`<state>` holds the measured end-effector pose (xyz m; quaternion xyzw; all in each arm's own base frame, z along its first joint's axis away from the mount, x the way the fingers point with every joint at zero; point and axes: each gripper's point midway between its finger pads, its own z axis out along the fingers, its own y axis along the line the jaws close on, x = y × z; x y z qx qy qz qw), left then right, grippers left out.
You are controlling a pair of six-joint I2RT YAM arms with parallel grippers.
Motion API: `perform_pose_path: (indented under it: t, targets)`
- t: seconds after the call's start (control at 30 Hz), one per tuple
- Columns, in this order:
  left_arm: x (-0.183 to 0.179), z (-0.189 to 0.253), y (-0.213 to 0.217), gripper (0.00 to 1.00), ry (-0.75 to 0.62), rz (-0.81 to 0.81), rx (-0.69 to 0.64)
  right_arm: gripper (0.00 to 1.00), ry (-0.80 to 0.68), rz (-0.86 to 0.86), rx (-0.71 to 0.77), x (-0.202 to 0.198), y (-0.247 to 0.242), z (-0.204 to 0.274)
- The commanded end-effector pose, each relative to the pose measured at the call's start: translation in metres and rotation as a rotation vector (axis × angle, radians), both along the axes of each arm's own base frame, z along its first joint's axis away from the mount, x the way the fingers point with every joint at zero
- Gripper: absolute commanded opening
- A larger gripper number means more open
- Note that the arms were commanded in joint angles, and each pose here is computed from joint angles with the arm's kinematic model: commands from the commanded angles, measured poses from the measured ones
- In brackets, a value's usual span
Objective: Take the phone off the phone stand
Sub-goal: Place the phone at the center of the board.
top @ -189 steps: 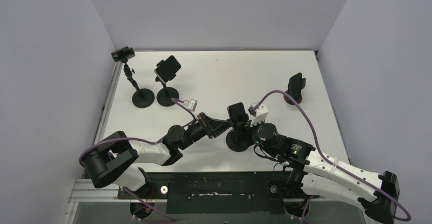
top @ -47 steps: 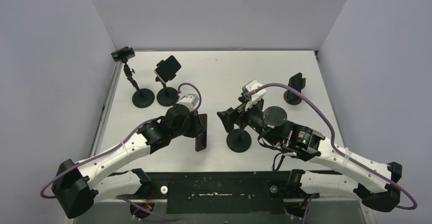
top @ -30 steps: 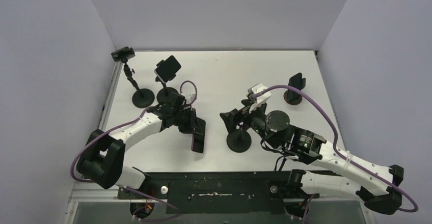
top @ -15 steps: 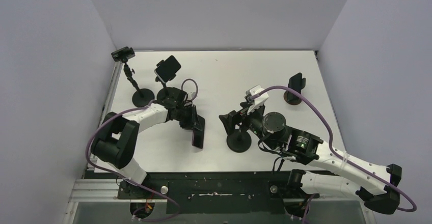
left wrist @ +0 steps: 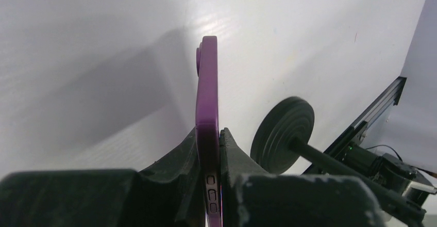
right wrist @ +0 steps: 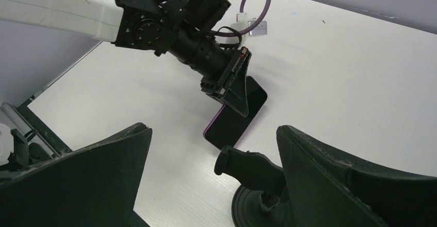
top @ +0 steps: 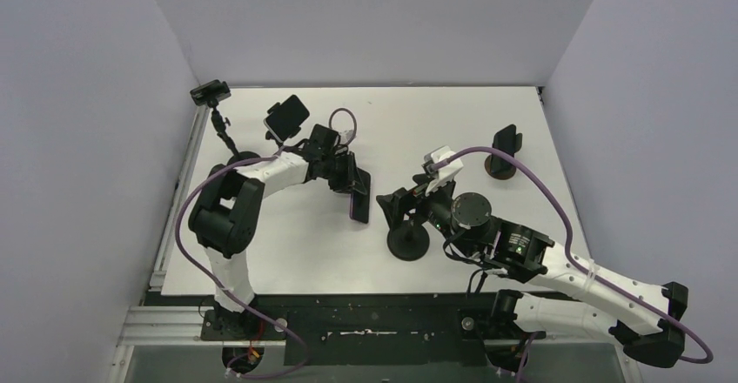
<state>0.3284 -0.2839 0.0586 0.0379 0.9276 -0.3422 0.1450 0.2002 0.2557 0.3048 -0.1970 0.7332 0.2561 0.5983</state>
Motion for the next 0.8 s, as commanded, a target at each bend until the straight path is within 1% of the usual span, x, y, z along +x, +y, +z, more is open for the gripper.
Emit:
perform_pose_path:
  t: [0.0,0.2,0.3,0.4,0.5,0.6,0.67,0.77]
  targets:
    - [0.023,0.01,-0.026,0.0,-0.027,-0.016,-0.075,0.97,-0.016,-0.025,0.052,0.001,-0.002,0.014]
    - [0.05,0.009,-0.048,0.0,-0.02,-0.02,-0.133,0.97,-0.007,-0.027,0.056,0.001,-0.003,0.012]
    - [0.061,0.006,-0.057,0.0,0.001,-0.024,-0.141,0.97,-0.001,-0.035,0.059,0.0,-0.006,0.011]
    - [0.065,0.002,-0.069,0.0,0.021,-0.029,-0.161,0.97,0.004,-0.041,0.066,0.0,-0.008,0.009]
    - [0.065,-0.008,-0.077,0.0,0.037,-0.04,-0.148,0.97,0.012,-0.042,0.07,-0.001,-0.008,0.007]
    - [0.062,-0.021,-0.077,0.09,0.059,-0.035,-0.126,0.97,0.016,-0.045,0.069,-0.001,-0.009,0.006]
    - [0.061,-0.029,-0.072,0.17,0.068,-0.024,-0.105,0.97,0.017,-0.049,0.068,-0.001,-0.01,0.007]
    - [0.06,-0.035,-0.066,0.23,0.075,-0.017,-0.089,0.97,0.013,-0.053,0.073,-0.001,-0.013,0.009]
